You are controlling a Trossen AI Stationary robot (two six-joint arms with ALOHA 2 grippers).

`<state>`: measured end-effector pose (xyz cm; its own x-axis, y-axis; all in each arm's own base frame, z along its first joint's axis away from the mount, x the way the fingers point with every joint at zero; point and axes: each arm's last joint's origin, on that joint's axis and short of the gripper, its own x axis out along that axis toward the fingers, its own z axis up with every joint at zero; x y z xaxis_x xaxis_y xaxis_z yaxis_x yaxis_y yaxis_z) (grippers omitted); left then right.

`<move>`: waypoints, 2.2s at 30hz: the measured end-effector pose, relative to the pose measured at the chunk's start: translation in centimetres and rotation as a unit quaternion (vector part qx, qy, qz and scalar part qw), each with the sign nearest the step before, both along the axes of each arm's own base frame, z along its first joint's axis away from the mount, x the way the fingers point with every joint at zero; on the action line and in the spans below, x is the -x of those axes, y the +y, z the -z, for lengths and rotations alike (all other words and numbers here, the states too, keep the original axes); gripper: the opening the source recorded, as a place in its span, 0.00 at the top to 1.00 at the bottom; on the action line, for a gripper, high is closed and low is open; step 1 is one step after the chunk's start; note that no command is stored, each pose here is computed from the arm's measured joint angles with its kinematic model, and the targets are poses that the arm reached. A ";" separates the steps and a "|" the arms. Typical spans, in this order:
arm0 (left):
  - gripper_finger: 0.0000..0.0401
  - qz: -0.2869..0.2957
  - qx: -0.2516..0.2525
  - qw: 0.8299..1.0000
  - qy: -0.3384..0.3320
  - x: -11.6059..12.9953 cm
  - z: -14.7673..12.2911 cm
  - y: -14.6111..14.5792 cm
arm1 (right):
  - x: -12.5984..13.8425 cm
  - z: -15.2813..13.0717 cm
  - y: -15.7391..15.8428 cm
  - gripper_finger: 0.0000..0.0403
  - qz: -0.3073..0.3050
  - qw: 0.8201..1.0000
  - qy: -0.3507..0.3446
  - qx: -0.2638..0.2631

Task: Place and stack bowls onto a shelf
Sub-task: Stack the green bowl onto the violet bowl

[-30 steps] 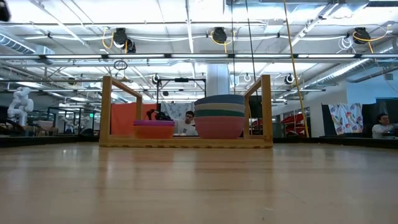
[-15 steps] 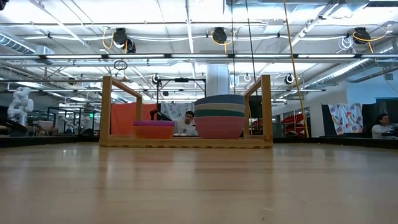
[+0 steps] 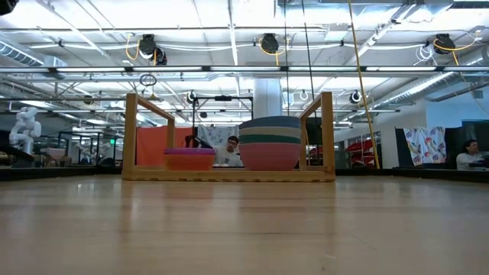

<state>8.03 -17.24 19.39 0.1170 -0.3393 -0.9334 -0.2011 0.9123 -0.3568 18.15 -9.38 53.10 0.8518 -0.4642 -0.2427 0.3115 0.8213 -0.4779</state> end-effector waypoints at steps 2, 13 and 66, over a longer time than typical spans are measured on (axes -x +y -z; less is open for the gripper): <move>0.80 -0.004 -0.005 1.000 -0.001 0.0 0.2 0.1 | 0.0 0.0 0.0 0.81 0.000 1.000 0.000 0.000; 0.80 -0.015 0.010 1.000 -0.018 0.1 0.5 -0.5 | 0.0 0.0 0.0 0.81 0.000 1.000 0.000 0.000; 0.99 -0.278 0.036 0.960 0.018 -8.6 -3.2 4.4 | 0.7 -0.2 0.3 0.81 0.005 1.000 0.004 0.019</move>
